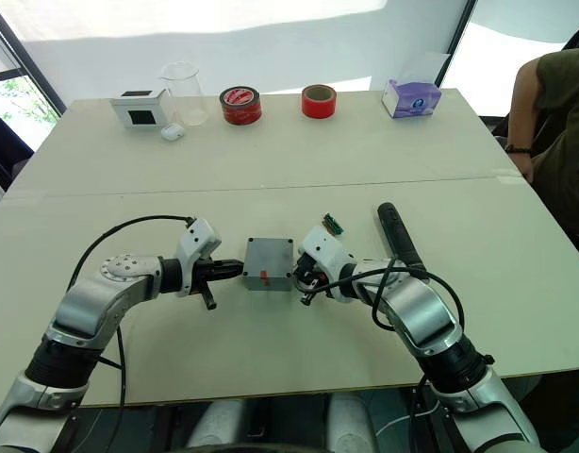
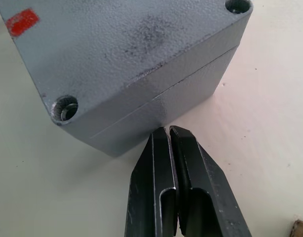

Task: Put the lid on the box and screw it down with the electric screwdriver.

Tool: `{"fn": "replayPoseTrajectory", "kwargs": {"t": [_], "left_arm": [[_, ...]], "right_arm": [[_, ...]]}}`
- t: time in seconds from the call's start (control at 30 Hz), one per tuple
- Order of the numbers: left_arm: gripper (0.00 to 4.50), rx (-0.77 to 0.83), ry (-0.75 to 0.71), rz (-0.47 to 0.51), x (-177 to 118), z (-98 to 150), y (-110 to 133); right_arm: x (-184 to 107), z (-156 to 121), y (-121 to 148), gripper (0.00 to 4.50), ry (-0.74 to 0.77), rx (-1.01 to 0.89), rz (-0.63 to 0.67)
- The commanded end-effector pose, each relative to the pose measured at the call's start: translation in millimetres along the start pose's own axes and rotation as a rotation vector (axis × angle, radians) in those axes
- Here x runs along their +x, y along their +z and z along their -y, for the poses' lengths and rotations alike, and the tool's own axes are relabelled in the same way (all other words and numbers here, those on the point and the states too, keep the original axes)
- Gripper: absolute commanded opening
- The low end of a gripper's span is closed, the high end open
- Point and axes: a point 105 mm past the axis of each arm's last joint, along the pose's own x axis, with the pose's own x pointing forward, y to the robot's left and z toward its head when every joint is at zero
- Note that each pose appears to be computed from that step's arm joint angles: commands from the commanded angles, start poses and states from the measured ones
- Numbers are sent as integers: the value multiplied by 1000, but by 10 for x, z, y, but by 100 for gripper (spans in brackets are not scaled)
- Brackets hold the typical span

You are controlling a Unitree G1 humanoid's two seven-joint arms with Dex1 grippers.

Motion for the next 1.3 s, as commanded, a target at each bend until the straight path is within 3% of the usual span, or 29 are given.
{"fn": "replayPoseTrajectory", "kwargs": {"t": [0.03, 0.4, 0.63, 0.77, 0.87, 1.03, 1.13, 1.27, 1.3], "left_arm": [[0, 36, -63, 49, 19, 122, 112], [0, 6, -53, 45, -47, 78, 82], [0, -58, -29, 145, -201, 6, 240], [0, -49, 96, 273, -571, -132, 402], [0, -36, 63, 294, -693, -115, 501], [0, 69, -21, 195, -758, -20, 685], [0, 51, -158, 156, -755, 195, 743], [0, 143, -319, 96, -695, 510, 749], [0, 169, -341, 87, -664, 552, 758]], "right_arm": [[-27, -146, 172, 8, 60, -55, 62], [-45, -107, 181, 8, 33, -59, 63], [-131, 14, 159, 8, -25, -53, 54], [-504, 142, 299, 8, -67, -59, 96], [-668, 151, 363, 8, -80, -69, 121], [-948, 199, 483, 8, -112, -7, 200], [-1034, 260, 373, 85, -161, 18, 172], [-1064, 287, 52, 270, -202, 59, 75], [-1047, 279, -9, 289, -207, 70, 62]]}}
